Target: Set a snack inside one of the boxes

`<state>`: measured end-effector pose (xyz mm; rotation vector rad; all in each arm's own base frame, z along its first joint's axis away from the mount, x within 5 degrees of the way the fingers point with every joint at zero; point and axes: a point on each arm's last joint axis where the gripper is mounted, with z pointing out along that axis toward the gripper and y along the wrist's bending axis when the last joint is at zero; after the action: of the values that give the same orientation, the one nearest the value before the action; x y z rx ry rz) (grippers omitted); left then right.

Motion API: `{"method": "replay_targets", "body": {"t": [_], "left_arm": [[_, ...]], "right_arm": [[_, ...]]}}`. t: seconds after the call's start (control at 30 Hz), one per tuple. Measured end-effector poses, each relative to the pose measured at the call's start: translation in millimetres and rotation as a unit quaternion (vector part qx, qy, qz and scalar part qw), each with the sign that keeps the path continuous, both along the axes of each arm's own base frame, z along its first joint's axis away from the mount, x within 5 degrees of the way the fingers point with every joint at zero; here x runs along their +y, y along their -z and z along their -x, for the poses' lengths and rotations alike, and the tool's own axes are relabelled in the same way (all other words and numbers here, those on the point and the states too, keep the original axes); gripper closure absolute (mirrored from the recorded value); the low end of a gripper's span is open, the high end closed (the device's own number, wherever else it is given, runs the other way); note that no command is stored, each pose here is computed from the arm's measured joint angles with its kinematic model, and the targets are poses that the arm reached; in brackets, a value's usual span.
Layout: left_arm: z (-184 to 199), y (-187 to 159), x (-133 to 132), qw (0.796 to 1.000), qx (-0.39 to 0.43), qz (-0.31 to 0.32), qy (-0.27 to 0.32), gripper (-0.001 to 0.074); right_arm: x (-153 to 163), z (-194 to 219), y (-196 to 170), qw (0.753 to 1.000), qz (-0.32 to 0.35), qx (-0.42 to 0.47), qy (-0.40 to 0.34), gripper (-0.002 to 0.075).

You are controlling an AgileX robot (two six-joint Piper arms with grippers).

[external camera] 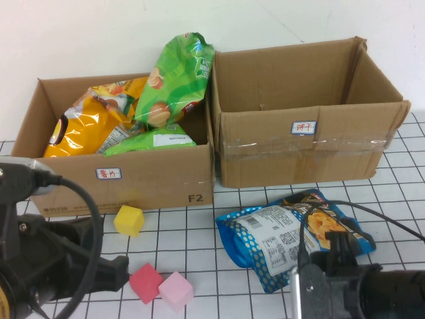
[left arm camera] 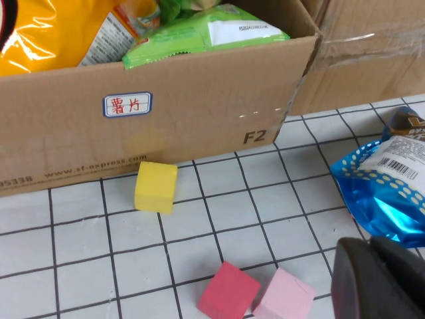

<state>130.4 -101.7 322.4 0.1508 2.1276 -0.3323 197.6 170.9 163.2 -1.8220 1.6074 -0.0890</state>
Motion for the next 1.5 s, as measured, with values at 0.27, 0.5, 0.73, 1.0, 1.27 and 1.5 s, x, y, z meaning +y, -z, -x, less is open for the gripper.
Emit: {"method": "replay_targets", "body": {"t": [0.27,0.5,0.73,1.0,1.27,1.5], "left_arm": [[0,0,0,1.000,0.002,-0.002,0.001,0.0736],[0,0,0,1.000,0.001,-0.006,0.004,0.0736],[1,1,0,1.000,0.002,-0.010,0.008,0.0736],[1,2,-1,1.000,0.005,-0.018,0.017,0.0736],[2,2,-1,1.000,0.007,-0.017,0.018,0.0736],[2,2,-1,1.000,0.011,-0.014,0.018,0.0736]], "right_arm": [[14,-10,-8,1.000,-0.028,0.001,-0.008,0.0258],[17,-23,11,1.000,0.010,0.009,0.013,0.0258],[16,-36,16,0.998,0.039,-0.009,0.055,0.0293],[13,-42,13,0.990,0.015,0.004,0.140,0.0463],[-14,-47,-15,0.955,0.024,-0.056,0.291,0.0592],[-18,-39,-49,0.921,-0.118,-0.039,0.370,0.0600]]}}
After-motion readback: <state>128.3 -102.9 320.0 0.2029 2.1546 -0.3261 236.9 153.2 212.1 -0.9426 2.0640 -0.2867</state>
